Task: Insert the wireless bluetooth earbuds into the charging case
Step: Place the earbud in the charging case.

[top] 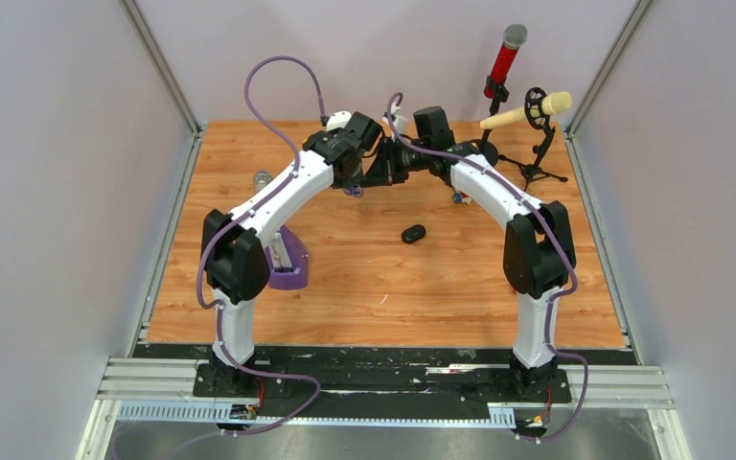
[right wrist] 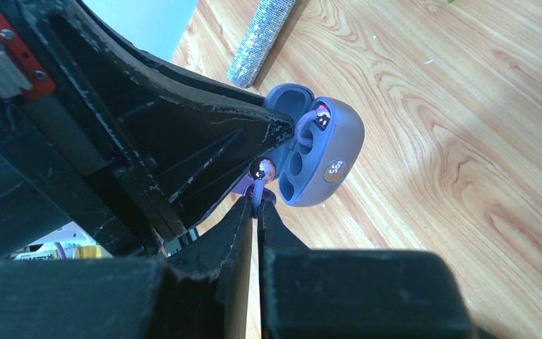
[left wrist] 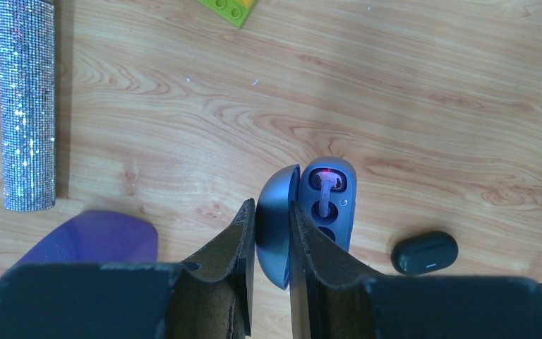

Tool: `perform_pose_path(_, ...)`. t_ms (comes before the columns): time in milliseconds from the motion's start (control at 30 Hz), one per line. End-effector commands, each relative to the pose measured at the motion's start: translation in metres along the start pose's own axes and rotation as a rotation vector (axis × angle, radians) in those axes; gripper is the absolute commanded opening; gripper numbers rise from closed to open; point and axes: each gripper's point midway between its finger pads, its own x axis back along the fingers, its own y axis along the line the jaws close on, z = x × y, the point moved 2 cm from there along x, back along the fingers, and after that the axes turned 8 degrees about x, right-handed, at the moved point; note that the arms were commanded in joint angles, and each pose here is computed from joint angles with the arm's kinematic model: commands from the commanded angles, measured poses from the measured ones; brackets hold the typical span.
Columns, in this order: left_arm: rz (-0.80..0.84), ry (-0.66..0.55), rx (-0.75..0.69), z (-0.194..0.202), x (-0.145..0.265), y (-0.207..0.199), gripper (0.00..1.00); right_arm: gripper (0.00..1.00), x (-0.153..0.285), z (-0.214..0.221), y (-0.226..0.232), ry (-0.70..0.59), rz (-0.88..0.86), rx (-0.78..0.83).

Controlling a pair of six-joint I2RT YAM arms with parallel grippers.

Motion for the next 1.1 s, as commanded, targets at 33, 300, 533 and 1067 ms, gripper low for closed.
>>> perform_pose_path(33,0.066,-0.06,0.038,-0.0222,0.0212,-0.0118,0.0,0.0,-0.0062,-0.0066,-0.0002,-0.001,0.017,0.037)
perform_pose_path(300,0.068,-0.064,0.036,-0.0229,0.0231,-0.0118,0.0,0.0,-0.0115,-0.0031,-0.0046,0.018,0.043,0.038)
perform_pose_path(533,0.074,-0.065,0.031,-0.0223,0.0252,-0.0136,0.0,0.0,-0.0133,-0.0044,-0.0047,0.018,0.063,0.061)
perform_pose_path(1067,0.068,-0.071,0.028,-0.0225,0.0249,-0.0129,0.0,0.13,-0.0133,-0.0061,-0.004,0.039,0.08,0.074)
